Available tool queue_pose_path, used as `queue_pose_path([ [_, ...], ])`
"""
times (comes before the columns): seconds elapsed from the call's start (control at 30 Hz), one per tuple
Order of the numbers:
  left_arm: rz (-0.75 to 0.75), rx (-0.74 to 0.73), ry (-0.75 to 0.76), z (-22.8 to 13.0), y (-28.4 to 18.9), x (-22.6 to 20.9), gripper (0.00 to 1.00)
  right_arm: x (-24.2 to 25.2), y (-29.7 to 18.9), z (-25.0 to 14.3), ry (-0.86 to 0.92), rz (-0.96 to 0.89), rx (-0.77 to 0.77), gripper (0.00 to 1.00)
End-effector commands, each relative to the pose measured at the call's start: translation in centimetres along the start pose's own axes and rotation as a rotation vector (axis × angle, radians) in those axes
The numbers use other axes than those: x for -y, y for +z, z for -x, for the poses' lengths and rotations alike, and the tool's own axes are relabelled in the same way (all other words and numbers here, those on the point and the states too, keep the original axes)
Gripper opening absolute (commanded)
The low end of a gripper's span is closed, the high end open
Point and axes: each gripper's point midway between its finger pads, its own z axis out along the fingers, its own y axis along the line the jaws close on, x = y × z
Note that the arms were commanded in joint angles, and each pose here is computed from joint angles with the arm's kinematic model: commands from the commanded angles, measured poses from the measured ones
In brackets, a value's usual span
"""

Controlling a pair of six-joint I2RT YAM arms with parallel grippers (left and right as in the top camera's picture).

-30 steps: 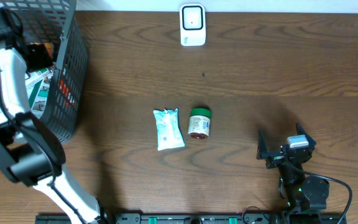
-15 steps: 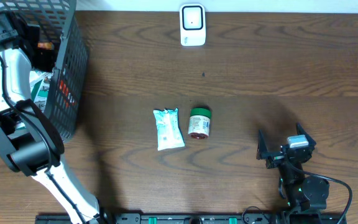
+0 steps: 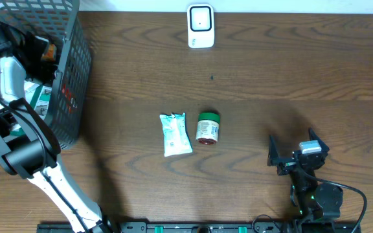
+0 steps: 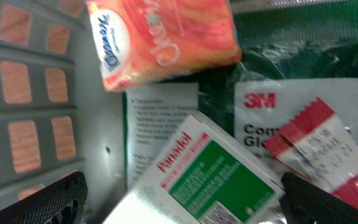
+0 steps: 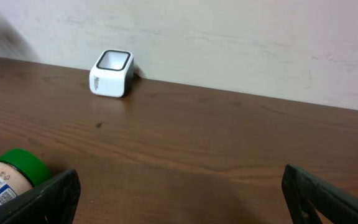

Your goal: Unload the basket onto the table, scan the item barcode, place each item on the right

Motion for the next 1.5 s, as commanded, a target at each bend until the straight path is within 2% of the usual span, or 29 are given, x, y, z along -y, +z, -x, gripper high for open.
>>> queue_pose_path([
  [0.0,-0.041,0.015,0.013,-0.6,1.5,0.1,0.98,0.0,0.0,-0.1,0.004,0.0,-0.001,0.99],
  [0.17,-0.091,-0.046,-0.006,-3.0,4.0,1.1,0.98,0.0,0.0,-0.1,0.004,0.0,-0.001,0.99],
  [0.3,-0.091,-0.052,-0.038,-3.0,3.9,1.2,0.99,0.0,0.0,-0.1,0.004,0.001,-0.001,0.99],
  [0.4,-0.068,-0.028,-0.057,-2.2,2.8,0.5,0.87,0.0,0.0,-0.1,0.004,0.0,-0.001,0.99],
  [0.5,-0.041,0.006,-0.11,-1.1,1.4,-0.3,0.68,0.0,0.0,-0.1,0.004,0.0,-0.001,0.99],
  [0.53,-0.036,0.014,-0.128,-0.9,1.1,-0.4,0.67,0.0,0.0,-0.1,0.004,0.001,-0.001,0.99],
  [0.93,-0.068,0.086,-0.282,1.0,-0.1,-0.2,0.68,0.0,0.0,-0.1,0.004,0.0,-0.001,0.99],
  [1.1,-0.046,0.127,-0.435,2.1,-1.6,-1.2,0.63,0.0,0.0,-0.1,0.004,0.0,-0.001,0.99],
  [1.3,-0.053,0.128,-0.564,2.2,-1.8,-1.2,0.63,0.0,0.0,-0.1,0.004,0.0,-0.001,0.99],
  [1.47,-0.042,0.156,-0.573,2.9,-1.9,-1.6,0.62,0.0,0.0,-0.1,0.004,0.0,-0.001,0.99],
])
